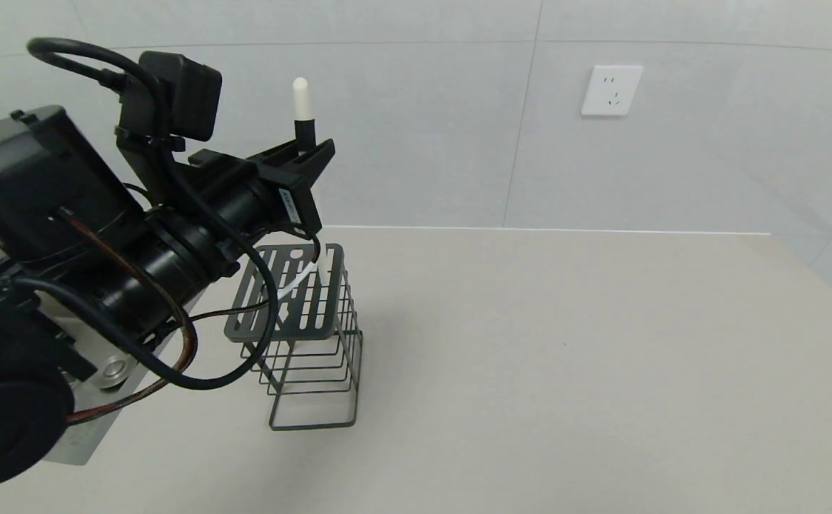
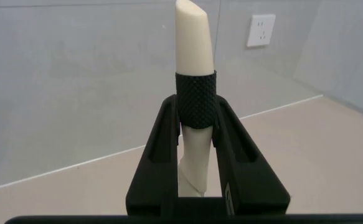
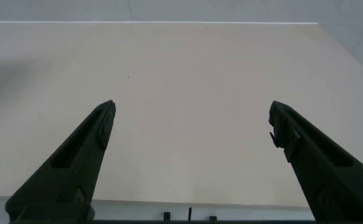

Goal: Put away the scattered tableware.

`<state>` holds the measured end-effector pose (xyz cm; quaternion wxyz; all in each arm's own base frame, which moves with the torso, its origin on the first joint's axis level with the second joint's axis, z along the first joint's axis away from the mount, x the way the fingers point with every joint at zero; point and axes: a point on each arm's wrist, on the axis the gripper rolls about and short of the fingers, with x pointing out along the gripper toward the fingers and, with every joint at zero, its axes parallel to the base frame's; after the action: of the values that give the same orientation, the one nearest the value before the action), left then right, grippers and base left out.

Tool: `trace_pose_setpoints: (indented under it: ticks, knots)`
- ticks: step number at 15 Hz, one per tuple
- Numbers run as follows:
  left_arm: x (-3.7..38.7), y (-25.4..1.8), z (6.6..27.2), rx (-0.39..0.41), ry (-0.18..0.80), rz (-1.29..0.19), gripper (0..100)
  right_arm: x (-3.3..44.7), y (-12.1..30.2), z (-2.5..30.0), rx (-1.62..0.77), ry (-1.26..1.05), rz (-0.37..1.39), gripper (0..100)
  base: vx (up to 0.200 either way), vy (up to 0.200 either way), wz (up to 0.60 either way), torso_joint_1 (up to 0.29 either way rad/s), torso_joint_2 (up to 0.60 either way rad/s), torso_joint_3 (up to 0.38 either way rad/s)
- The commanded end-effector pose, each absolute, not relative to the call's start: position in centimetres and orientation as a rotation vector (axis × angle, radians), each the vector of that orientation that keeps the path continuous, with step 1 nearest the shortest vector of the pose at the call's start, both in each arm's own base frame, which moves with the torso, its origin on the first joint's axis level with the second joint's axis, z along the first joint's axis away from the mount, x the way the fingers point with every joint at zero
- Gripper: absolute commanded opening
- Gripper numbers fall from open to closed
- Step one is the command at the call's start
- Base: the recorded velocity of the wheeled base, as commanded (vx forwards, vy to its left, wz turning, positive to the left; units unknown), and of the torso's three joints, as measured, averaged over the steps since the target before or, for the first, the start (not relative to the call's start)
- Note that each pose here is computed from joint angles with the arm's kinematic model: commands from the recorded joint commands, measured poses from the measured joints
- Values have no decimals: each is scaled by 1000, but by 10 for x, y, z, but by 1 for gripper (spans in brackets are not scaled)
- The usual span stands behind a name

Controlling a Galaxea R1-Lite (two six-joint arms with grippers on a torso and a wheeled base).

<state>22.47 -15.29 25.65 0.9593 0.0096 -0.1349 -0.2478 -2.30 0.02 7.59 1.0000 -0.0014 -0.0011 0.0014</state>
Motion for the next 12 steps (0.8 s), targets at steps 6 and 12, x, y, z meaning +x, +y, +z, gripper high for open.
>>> trace_pose_setpoints:
  ticks: [6,12]
  knots:
    - [245,-155,253,50,-289,-520,0,-23,0,76,-3,0,5,100,0,0,0,0,0,0]
    - [257,-157,248,58,-278,-515,0,-23,0,76,-2,0,5,100,0,0,0,0,0,0]
